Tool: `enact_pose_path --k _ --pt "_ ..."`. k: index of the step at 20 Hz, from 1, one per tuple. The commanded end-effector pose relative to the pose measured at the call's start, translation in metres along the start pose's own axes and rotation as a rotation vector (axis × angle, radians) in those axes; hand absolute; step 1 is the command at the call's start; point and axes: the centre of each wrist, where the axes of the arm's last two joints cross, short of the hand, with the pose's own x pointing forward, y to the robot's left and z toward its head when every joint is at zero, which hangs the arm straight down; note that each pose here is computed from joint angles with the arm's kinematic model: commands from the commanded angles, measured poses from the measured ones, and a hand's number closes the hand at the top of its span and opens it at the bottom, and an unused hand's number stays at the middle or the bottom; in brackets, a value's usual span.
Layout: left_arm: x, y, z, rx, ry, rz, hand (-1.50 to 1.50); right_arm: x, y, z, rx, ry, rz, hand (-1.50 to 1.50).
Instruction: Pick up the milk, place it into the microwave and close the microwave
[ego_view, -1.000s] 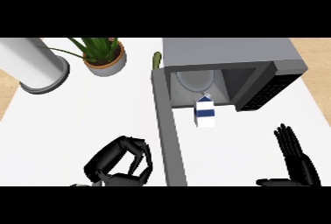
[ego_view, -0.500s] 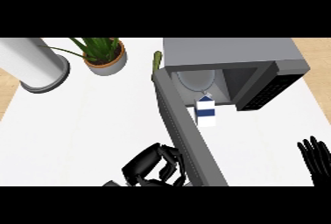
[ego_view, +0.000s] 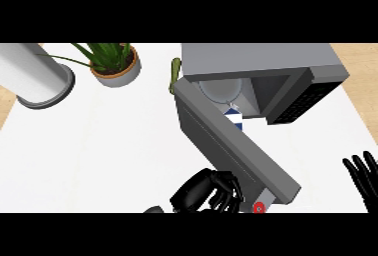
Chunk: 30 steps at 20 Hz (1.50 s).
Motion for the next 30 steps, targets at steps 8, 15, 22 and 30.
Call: enact_pose_path --k 8,15,22,30 --pt "0.027 -0.011 -0.041 0.112 -0.020 -0.090 1.50 0.040 0.031 -0.036 0.225 -0.069 -0.063 -1.50" --pt "0.041 0.011 -0.064 0.290 -0.067 -0.044 1.50 0.058 0.035 -0.037 0.256 -0.048 -0.057 -1.50" --pt "0.054 0.040 -0.093 0.390 -0.078 -0.084 1.50 0.068 0.042 -0.047 0.242 -0.042 -0.075 -1.50" --pt "0.061 0.058 -0.108 0.455 -0.066 -0.031 1.50 0.083 0.043 -0.051 0.245 -0.036 -0.059 -1.50"
